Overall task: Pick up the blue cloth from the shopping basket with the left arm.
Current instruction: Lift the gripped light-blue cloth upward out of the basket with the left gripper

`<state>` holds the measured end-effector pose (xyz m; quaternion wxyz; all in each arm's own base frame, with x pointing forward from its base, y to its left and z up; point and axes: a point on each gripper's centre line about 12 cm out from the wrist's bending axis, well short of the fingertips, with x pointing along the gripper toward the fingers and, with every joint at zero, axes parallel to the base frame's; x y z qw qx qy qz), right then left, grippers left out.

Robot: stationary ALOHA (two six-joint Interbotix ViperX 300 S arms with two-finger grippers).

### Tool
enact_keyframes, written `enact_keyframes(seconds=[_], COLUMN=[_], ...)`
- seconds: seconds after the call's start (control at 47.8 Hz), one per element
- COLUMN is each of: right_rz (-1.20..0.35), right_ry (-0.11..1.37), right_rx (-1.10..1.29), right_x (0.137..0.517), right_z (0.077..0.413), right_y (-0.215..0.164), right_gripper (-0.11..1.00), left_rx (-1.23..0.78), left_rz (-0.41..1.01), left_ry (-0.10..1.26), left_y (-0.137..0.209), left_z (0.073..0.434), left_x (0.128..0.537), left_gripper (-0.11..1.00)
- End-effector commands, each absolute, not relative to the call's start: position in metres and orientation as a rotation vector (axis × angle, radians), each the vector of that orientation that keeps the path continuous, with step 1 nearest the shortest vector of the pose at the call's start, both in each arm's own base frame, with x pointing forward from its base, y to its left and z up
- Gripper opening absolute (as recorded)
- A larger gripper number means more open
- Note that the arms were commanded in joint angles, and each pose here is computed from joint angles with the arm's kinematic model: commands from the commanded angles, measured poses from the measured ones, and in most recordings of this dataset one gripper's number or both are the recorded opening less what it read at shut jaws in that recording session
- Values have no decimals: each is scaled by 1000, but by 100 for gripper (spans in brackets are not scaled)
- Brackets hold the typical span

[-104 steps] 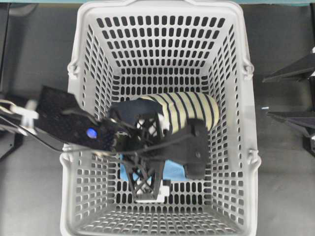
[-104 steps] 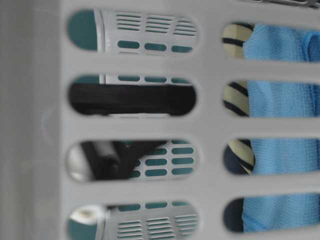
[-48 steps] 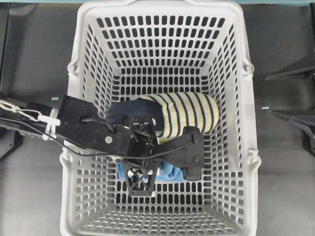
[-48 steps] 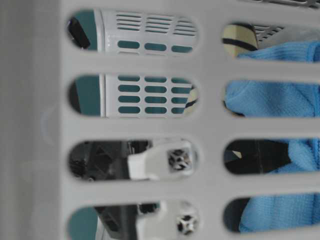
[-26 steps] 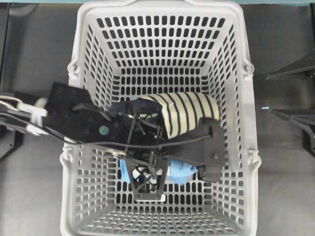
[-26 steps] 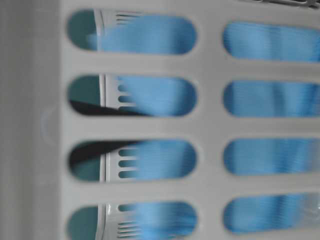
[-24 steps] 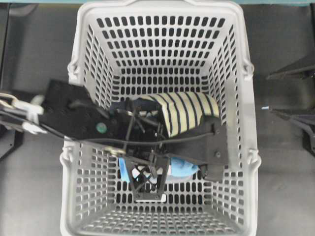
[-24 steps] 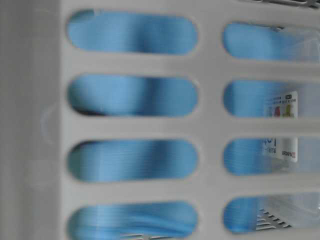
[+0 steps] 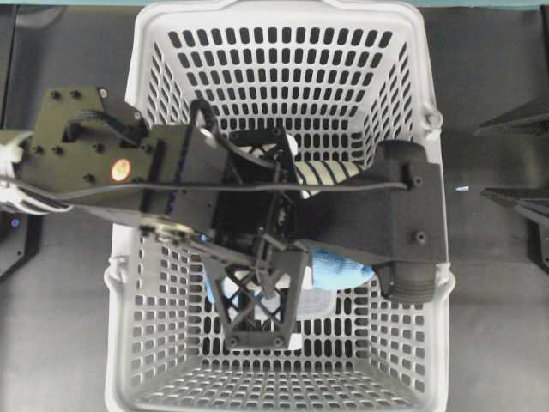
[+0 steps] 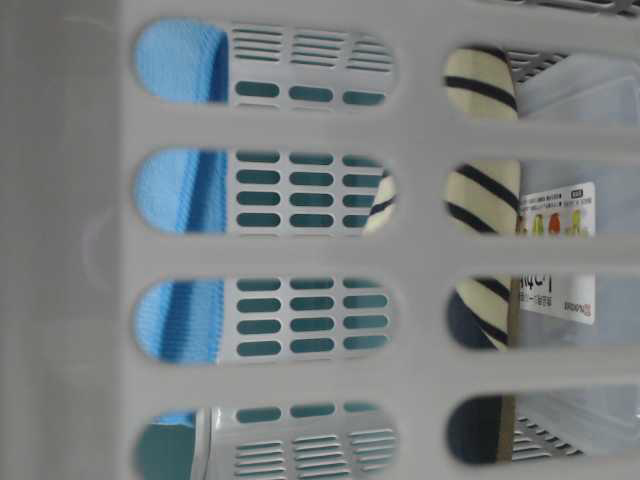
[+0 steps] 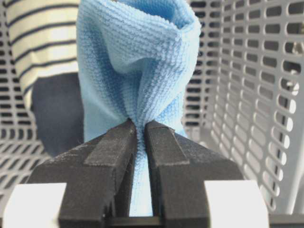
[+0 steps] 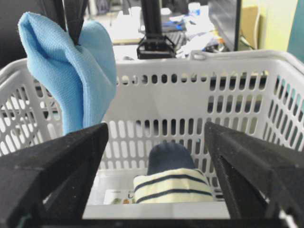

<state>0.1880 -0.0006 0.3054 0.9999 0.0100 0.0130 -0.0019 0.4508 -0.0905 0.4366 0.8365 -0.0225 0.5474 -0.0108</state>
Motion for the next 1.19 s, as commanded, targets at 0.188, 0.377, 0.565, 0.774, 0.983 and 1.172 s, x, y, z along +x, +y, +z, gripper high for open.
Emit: enact_keyframes(seconds=[0.188,0.377,0.565,0.774,0.983,1.172], right_rz=[-5,-6,0,2,1,-1], right_ry=[14,12,20,35,38,43], right_rx=[26,29,49,60,72,83], right_x=[189,189,189,189,189,189], right_z=[310,310,309,307,307,306], right_y=[-1,-1,0,1,1,0], right_gripper=[79,79,79,79,79,79], left_rx=[-48,-27,-29,-21,-30,-15], left_rz=[-24,-28,-38,-37,-47,-54], left_ry=[1131,1174,1116,1132,1049,1047], left_y=[-89,-91,-89,-85,-79,-78], left_z=[449,435,430,410,412,410], left_x=[446,440,431,411,404,405], left_gripper=[6,6,6,6,6,6])
